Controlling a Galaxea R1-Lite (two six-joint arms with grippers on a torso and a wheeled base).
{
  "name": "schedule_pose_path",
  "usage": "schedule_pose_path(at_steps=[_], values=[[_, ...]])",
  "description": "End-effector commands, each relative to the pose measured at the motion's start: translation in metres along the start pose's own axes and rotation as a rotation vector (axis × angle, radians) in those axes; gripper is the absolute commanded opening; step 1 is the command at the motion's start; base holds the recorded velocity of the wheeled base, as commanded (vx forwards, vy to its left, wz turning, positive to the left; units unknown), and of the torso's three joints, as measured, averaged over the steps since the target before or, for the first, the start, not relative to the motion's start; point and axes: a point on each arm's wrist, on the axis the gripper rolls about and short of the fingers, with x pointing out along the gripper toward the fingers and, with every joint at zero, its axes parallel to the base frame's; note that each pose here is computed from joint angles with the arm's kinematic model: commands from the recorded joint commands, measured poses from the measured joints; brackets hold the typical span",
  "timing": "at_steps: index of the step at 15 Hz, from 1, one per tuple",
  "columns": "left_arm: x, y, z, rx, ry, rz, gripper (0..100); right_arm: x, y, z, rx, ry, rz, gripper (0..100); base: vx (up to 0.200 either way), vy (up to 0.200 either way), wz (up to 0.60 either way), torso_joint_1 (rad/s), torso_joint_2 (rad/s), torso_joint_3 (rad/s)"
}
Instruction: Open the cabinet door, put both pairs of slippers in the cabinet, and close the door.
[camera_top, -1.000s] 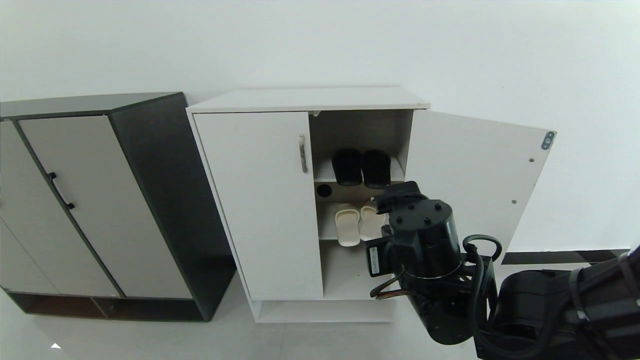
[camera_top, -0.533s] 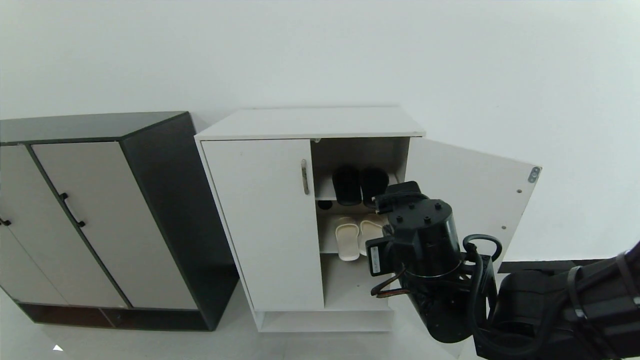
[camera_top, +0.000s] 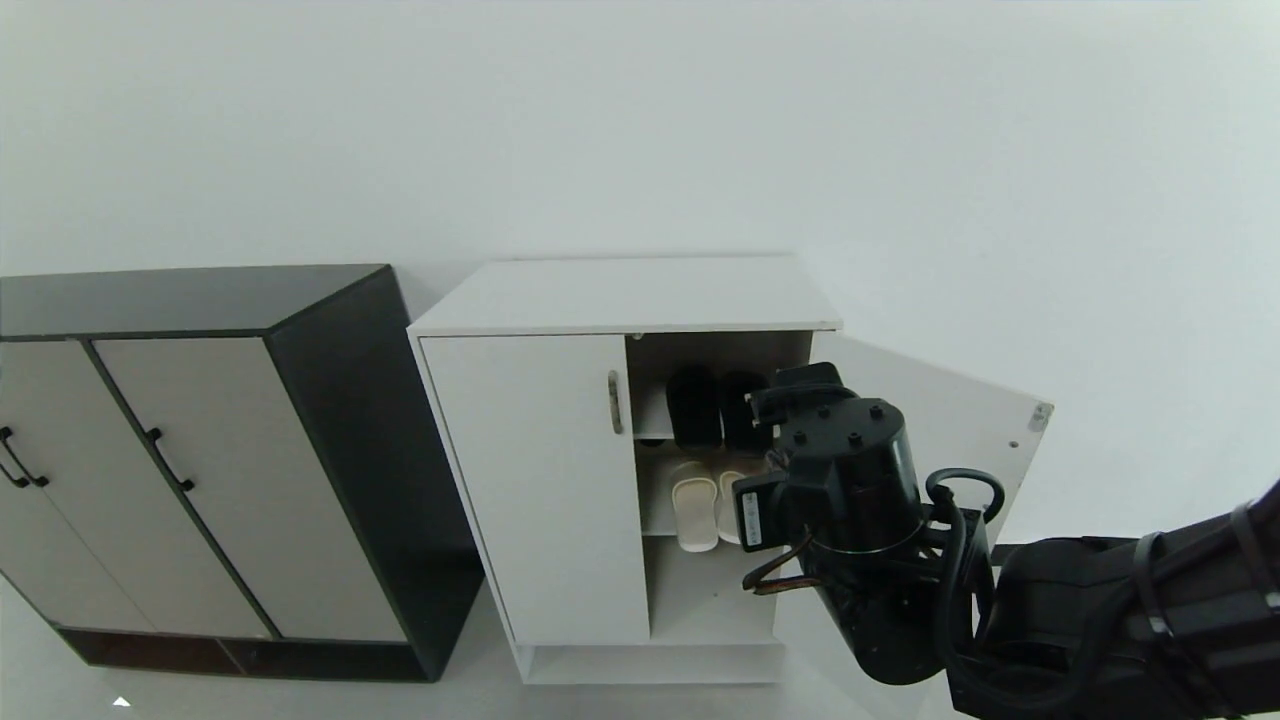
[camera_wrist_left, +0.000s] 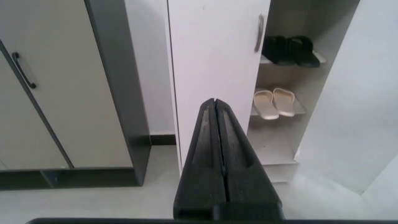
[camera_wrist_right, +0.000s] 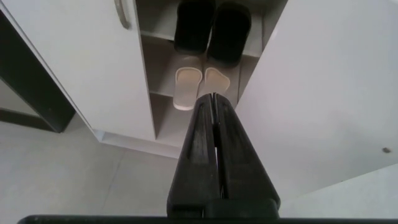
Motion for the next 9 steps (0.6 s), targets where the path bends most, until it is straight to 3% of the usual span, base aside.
schedule_pose_path(at_steps=[1, 9], values=[[0.0, 0.0, 0.0, 0.0, 0.0, 0.002, 0, 0.0003, 0.0003, -0.0005, -0.001, 0.001, 0.0, 0, 0.0, 0.0, 0.0, 0.203, -0.52, -0.315], [0.0, 0.0, 0.0, 0.0, 0.0, 0.0, 0, 0.0031, -0.003, -0.0005, -0.016, 0.003, -0.012, 0, 0.0, 0.0, 0.0, 0.236, -0.55, -0.32]])
